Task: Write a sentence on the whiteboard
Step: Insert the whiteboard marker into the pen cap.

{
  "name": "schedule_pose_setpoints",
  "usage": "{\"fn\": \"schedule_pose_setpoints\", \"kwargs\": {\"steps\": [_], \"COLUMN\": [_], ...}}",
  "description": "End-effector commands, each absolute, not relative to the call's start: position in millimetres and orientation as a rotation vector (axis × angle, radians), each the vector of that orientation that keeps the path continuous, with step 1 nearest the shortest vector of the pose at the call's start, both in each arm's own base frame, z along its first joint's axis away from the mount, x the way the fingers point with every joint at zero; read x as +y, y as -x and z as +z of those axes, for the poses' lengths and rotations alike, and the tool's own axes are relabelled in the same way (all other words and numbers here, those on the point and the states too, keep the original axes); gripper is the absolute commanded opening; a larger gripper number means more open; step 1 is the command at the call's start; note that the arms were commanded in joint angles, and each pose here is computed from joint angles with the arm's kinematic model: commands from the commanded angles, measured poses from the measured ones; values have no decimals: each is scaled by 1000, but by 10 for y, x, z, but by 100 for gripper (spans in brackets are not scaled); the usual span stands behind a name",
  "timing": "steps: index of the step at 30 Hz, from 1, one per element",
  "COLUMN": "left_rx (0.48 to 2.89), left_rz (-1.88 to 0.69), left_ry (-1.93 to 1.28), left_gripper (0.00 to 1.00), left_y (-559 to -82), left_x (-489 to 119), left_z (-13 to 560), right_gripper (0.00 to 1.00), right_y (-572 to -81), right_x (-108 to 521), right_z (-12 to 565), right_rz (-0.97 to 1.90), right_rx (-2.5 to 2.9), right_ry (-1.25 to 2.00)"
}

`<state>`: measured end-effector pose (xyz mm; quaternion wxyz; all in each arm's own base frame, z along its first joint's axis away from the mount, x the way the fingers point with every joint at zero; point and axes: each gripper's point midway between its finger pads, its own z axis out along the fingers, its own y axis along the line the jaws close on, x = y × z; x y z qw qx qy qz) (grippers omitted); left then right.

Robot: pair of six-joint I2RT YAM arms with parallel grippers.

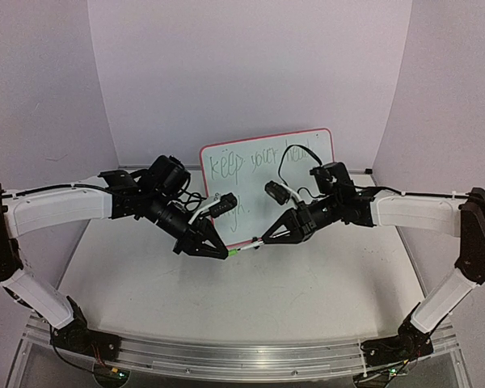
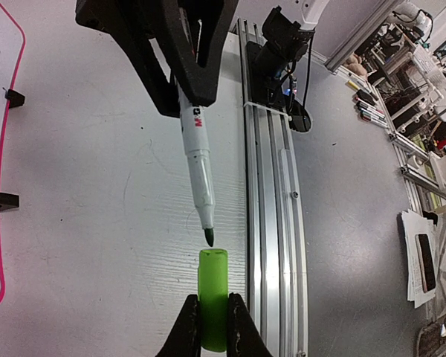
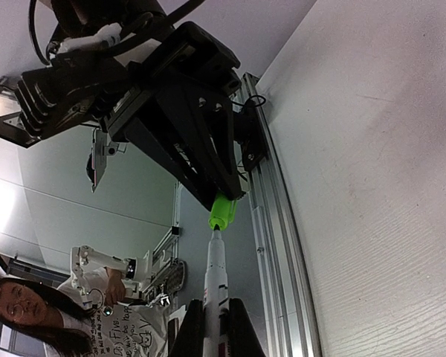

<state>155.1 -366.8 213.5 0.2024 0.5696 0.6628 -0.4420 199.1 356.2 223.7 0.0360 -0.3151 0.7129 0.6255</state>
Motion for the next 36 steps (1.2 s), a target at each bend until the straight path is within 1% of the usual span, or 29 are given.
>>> {"fn": "schedule_pose_setpoints", "kwargs": {"steps": [1, 27, 36], "left_rx": [1822, 1824, 1796], "left_rz": [-1255, -1265, -1360], "left_ry": [-1614, -1609, -1584], "left_gripper": [0, 0, 0], "left_y": [-1502, -1503, -1456], "left_x": [-3680, -3710, -3772], "left_z": [2151, 2155, 2221], "right_gripper": [0, 0, 0], "right_y": [-2006, -1964, -1928], "right_x": [3631, 3752, 3868], "right_z": [2341, 2322, 2266], "right_rz": [1932, 1935, 1909], "right_rx": [2122, 2124, 2137], "right_ry": [1028, 1061, 1081]}}
